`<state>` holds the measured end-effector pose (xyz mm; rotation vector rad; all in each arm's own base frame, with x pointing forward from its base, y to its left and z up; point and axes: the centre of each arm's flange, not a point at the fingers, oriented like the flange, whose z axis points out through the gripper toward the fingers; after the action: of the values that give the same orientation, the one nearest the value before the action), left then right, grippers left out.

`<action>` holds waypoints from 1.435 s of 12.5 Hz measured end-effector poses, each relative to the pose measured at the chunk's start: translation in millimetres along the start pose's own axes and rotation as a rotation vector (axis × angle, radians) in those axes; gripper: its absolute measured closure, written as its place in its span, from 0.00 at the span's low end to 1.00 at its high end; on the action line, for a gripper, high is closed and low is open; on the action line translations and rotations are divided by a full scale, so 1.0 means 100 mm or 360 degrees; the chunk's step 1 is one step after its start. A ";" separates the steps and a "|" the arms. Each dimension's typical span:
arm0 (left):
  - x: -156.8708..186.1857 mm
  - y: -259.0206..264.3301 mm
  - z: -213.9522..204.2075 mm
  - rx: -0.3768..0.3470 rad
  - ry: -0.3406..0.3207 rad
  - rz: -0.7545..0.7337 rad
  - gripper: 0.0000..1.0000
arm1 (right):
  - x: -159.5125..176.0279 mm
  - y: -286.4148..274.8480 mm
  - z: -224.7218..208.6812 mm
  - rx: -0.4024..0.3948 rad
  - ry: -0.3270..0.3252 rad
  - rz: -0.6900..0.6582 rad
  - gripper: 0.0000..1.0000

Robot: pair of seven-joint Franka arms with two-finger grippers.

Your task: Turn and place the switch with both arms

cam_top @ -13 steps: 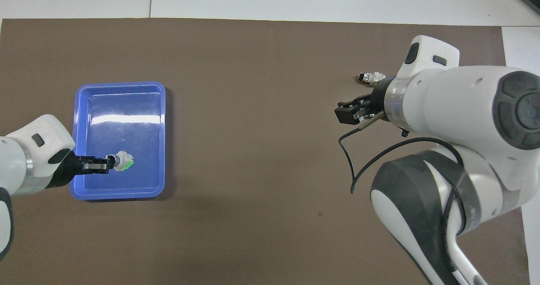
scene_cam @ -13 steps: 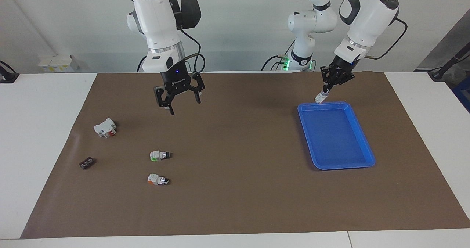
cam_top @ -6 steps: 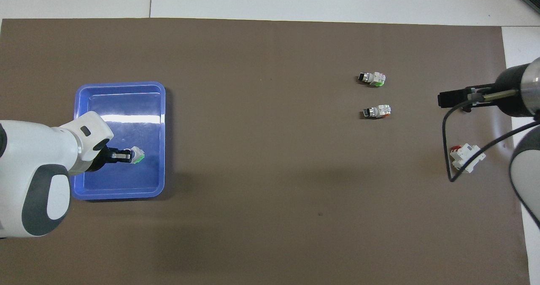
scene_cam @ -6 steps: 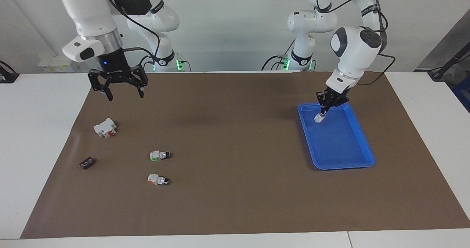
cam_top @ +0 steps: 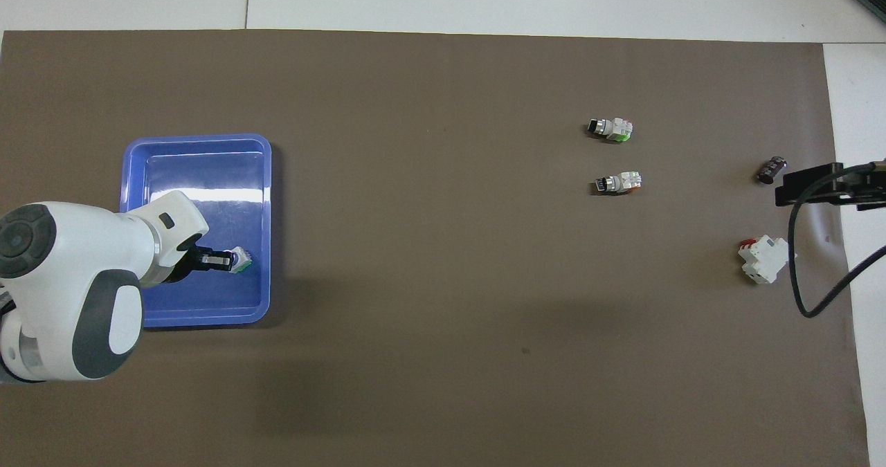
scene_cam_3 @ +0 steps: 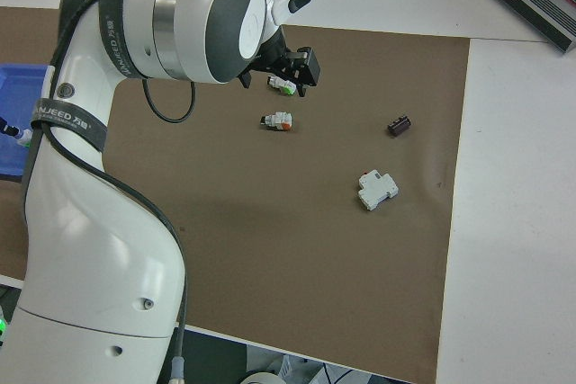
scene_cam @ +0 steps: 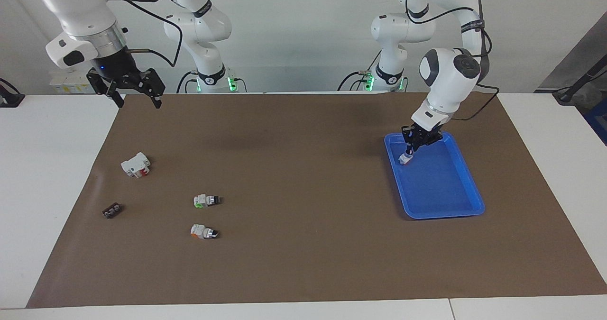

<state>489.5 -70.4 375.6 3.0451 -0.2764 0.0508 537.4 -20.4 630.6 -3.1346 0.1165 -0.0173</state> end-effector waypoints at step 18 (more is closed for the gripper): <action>0.61 -0.16 -2.58 0.0039 -0.0033 0.0018 0.00 | -0.12 -0.04 -0.12 -0.0054 -0.0019 -0.0076 0.00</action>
<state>546.1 -43.9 633.4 3.0700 -0.2963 0.0233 525.2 -15.7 643.0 -3.1702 0.0420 0.0032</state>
